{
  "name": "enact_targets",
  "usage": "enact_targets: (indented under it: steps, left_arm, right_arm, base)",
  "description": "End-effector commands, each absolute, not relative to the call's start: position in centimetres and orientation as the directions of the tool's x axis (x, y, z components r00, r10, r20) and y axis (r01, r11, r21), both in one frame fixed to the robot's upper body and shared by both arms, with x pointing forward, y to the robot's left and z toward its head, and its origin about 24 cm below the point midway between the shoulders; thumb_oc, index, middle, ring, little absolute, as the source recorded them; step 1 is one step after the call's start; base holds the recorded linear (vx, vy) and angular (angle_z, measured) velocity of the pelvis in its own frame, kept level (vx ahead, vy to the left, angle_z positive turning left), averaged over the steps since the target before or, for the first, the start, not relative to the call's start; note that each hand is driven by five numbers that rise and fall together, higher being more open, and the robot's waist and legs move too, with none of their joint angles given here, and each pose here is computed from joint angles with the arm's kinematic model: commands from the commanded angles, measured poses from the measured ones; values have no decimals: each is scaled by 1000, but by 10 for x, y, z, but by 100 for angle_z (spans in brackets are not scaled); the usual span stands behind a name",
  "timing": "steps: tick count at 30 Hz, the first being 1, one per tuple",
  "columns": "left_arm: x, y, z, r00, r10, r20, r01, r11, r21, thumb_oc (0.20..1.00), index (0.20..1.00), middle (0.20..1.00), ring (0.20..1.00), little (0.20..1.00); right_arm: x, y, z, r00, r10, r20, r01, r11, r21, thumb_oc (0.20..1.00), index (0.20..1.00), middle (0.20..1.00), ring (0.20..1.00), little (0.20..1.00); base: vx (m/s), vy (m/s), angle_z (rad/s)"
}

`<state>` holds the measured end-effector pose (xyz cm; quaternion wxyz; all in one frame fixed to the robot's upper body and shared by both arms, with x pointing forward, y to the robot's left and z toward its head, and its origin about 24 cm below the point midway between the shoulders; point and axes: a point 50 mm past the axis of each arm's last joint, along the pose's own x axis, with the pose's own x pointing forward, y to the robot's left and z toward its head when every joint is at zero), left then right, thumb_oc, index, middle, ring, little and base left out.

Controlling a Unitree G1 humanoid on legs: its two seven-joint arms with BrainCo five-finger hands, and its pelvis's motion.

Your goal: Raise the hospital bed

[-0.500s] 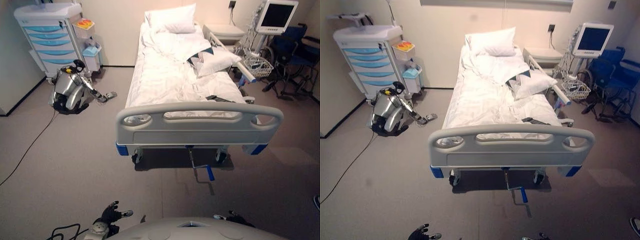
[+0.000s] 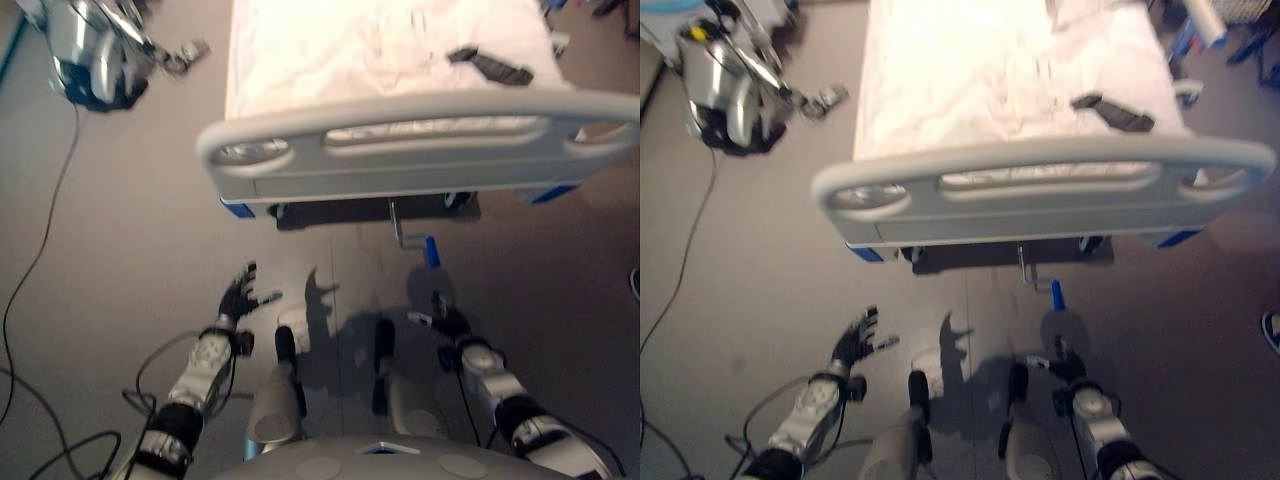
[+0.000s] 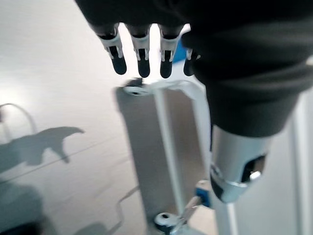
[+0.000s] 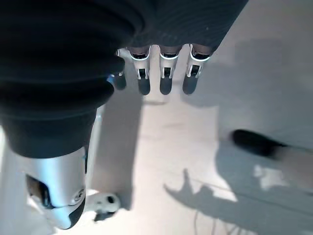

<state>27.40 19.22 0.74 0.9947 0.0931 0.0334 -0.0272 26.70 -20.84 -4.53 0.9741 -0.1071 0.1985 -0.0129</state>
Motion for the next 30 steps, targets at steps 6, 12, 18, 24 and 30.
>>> enact_targets:
  steps: [6,12,18,24,30]
  left_arm:
    - [299,170,121,892,-164,421,63,968,244,1000,1000,1000,1000,1000]
    - [289,150,180,737,-267,621,87,949,304,1000,1000,1000,1000,1000]
    - [272,133,213,604,-353,715,144,930,338,1000,1000,1000,1000,1000]
    - [258,121,232,505,-378,776,180,926,333,1000,1000,1000,1000,1000]
    - [253,110,236,478,-425,768,244,905,349,1000,1000,1000,1000,1000]
  right_arm:
    - [308,-196,34,999,-47,-7,46,992,-121,1000,1000,1000,1000,1000]
    - [323,-202,93,962,-138,237,149,988,-30,1000,1000,1000,1000,1000]
    - [324,-213,131,893,-240,379,247,968,32,1000,1000,1000,1000,1000]
    - [331,-226,152,831,-351,433,356,932,71,1000,1000,1000,1000,1000]
    - [341,-239,163,816,-410,407,390,911,137,1000,1000,1000,1000,1000]
  base:
    - [-120,1,-4]
    - [-53,11,-4]
    - [3,-3,3]
    - [16,2,8]
    - [20,0,10]
